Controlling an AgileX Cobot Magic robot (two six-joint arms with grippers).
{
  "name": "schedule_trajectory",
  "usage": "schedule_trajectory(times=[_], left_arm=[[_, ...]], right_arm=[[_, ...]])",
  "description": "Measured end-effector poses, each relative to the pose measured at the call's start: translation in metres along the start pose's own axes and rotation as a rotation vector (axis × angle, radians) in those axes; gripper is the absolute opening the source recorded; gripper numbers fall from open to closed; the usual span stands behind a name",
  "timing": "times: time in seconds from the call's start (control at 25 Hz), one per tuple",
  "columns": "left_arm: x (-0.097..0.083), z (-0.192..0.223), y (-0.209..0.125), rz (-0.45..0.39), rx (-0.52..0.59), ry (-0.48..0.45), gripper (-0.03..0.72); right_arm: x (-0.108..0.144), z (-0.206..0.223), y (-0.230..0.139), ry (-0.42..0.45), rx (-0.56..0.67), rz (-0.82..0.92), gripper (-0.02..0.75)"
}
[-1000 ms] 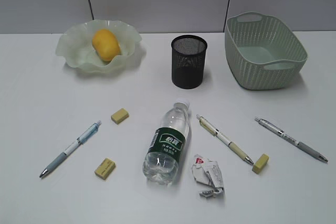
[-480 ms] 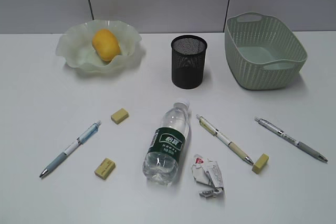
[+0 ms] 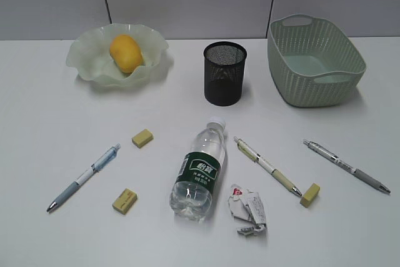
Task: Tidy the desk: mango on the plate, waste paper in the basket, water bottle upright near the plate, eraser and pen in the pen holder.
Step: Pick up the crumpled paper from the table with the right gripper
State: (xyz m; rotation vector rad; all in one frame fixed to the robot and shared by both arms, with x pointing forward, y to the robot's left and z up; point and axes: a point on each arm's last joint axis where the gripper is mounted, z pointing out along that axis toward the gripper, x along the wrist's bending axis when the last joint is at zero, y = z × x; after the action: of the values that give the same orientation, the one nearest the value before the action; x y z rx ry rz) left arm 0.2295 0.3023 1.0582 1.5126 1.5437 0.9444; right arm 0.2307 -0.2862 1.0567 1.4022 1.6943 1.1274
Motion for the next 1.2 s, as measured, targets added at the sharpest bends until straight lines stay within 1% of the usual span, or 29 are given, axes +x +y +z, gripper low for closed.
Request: schedule_trajectory(times=[0.08, 0.16, 0.2, 0.44, 0.72, 0.8, 0.92, 1.0, 1.2], left_arm=[[0.000, 0.000, 0.000, 0.000, 0.000, 0.000, 0.356], [0.000, 0.000, 0.000, 0.000, 0.000, 0.000, 0.345], [0.000, 0.000, 0.000, 0.000, 0.000, 0.000, 0.340], [0.000, 0.000, 0.000, 0.000, -0.001, 0.000, 0.328], [0.000, 0.000, 0.000, 0.000, -0.001, 0.000, 0.328], [0.000, 0.000, 0.000, 0.000, -0.001, 0.000, 0.328], [0.000, 0.000, 0.000, 0.000, -0.001, 0.000, 0.327], [0.000, 0.000, 0.000, 0.000, -0.001, 0.000, 0.321], [0.000, 0.000, 0.000, 0.000, -0.001, 0.000, 0.307]], right_arm=[[0.001, -0.004, 0.006, 0.005, -0.017, 0.002, 0.435], [0.002, -0.003, 0.018, 0.019, 0.020, 0.021, 0.435], [0.002, 0.000, 0.023, 0.026, 0.058, 0.028, 0.435], [-0.001, 0.036, 0.050, 0.067, 0.409, 0.087, 0.435], [-0.008, 0.082, 0.075, 0.067, 0.618, 0.151, 0.435], [-0.009, 0.092, 0.078, 0.065, 0.657, 0.162, 0.439], [-0.011, 0.109, 0.082, 0.064, 0.712, 0.186, 0.483], [-0.011, 0.116, 0.083, 0.077, 0.728, 0.208, 0.503], [-0.002, 0.146, 0.080, 0.121, 0.805, 0.219, 0.513]])
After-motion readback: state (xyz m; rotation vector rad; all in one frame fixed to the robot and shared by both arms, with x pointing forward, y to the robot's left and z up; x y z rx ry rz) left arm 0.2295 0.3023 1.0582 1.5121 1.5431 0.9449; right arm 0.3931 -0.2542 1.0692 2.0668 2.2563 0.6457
